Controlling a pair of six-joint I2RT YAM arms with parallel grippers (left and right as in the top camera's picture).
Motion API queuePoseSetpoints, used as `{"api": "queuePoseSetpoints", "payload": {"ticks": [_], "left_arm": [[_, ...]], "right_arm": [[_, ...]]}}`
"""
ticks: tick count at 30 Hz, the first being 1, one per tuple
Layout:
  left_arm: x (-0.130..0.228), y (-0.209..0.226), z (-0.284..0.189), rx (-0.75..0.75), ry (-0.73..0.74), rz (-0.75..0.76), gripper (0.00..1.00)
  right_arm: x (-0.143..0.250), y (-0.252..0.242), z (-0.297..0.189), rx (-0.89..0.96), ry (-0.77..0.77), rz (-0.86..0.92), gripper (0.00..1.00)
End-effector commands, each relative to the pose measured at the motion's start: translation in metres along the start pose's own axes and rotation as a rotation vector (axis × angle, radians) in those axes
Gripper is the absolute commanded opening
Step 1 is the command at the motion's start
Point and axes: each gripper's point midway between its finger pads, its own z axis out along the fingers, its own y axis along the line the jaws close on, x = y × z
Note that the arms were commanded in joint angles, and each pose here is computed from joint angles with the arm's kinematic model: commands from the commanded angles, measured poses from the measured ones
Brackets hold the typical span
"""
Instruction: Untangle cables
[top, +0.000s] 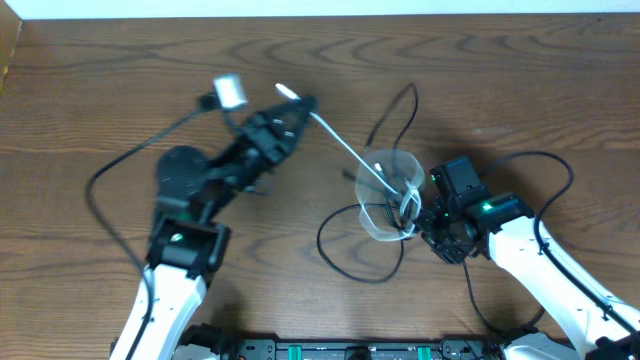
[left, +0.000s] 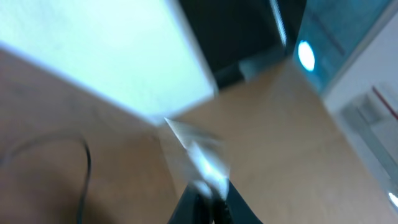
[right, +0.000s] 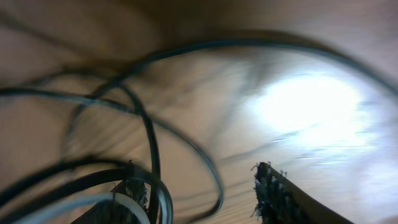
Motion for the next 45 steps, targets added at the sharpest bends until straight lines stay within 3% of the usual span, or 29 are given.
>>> {"api": "queuePoseSetpoints", "payload": {"ticks": [1,4,6,8,16,24,28,36,42,45], "left_arm": [[-0.043,-0.024,-0.023,0.012,-0.165,0.062,0.08],[-0.043,0.002,-0.025,-0.084,-0.155,0.006,0.09],[-0.034,0.027,-0.025,-0.171,-0.124,-0.046,0.22],[-0.027,0.048,-0.026,-0.247,-0.097,-0.078,0.23],[0.001,0.121,-0.032,-0.492,0.002,-0.207,0.23],[0.014,0.144,-0.028,-0.538,0.066,-0.266,0.34],[0.016,0.143,-0.027,-0.532,0.080,-0.270,0.36],[0.024,0.138,-0.025,-0.512,0.119,-0.277,0.38],[0.043,0.132,-0.017,-0.496,0.187,-0.193,0.42],[0.049,0.131,-0.014,-0.496,0.204,-0.163,0.42]], "right_arm": [[-0.021,-0.041,0.008,0.154,-0.088,0.069,0.46],[-0.024,-0.045,0.007,0.163,-0.082,0.051,0.36],[-0.024,-0.045,0.006,0.157,-0.079,0.022,0.13],[-0.024,-0.044,0.005,0.150,-0.077,-0.009,0.01],[-0.029,-0.019,-0.028,0.003,-0.153,-0.221,0.01],[-0.011,0.034,-0.097,-0.355,-0.252,-0.527,0.01],[-0.003,0.050,-0.131,-0.512,-0.329,-0.602,0.11],[0.001,0.060,-0.168,-0.649,-0.431,-0.636,0.06],[-0.011,0.041,-0.141,-0.487,-0.415,-0.604,0.40],[-0.014,0.020,-0.113,-0.341,-0.340,-0.577,0.51]]}}
